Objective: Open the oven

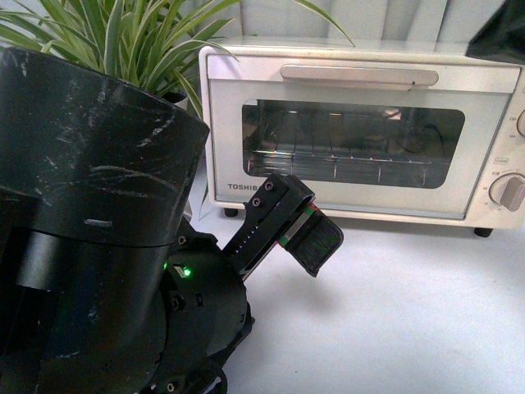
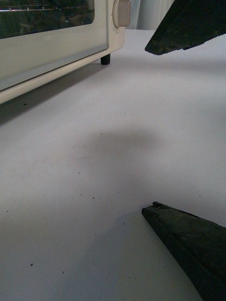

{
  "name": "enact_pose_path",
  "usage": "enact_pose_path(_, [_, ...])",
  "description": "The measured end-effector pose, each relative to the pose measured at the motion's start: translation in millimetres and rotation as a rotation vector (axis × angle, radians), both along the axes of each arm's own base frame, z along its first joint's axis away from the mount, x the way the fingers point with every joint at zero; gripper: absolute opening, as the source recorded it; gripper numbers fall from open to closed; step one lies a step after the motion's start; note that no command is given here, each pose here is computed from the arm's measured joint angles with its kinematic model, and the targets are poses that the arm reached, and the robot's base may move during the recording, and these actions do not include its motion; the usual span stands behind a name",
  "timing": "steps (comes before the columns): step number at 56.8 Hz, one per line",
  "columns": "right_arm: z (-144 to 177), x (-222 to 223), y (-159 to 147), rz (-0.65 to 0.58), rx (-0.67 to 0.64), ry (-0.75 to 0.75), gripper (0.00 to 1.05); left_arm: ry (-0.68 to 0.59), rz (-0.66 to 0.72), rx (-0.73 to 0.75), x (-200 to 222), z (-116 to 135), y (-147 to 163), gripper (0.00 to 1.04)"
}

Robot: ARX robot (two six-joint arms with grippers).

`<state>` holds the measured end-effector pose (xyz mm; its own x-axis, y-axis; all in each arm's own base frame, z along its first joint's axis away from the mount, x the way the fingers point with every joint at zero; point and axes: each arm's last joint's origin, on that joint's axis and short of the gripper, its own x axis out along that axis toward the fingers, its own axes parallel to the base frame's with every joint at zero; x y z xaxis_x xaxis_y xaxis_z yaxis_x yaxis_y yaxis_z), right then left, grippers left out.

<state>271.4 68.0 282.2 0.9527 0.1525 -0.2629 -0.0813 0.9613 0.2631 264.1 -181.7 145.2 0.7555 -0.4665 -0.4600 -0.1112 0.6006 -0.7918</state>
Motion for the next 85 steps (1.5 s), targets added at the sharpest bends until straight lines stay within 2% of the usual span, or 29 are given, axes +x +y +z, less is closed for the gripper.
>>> enact_pose_path(18, [11, 33, 21, -0.038, -0.009, 0.044, 0.95, 0.002, 0.005, -0.003, 1, 2, 4, 0.98])
enact_pose_path(59, [3, 64, 31, -0.096, -0.051, 0.103, 0.95, 0.005, 0.013, -0.001, 1, 3, 7, 0.98])
enact_pose_path(85, [0, 58, 29, -0.036, -0.119, 0.124, 0.95, 0.009, 0.017, 0.0, 1, 3, 8, 0.98])
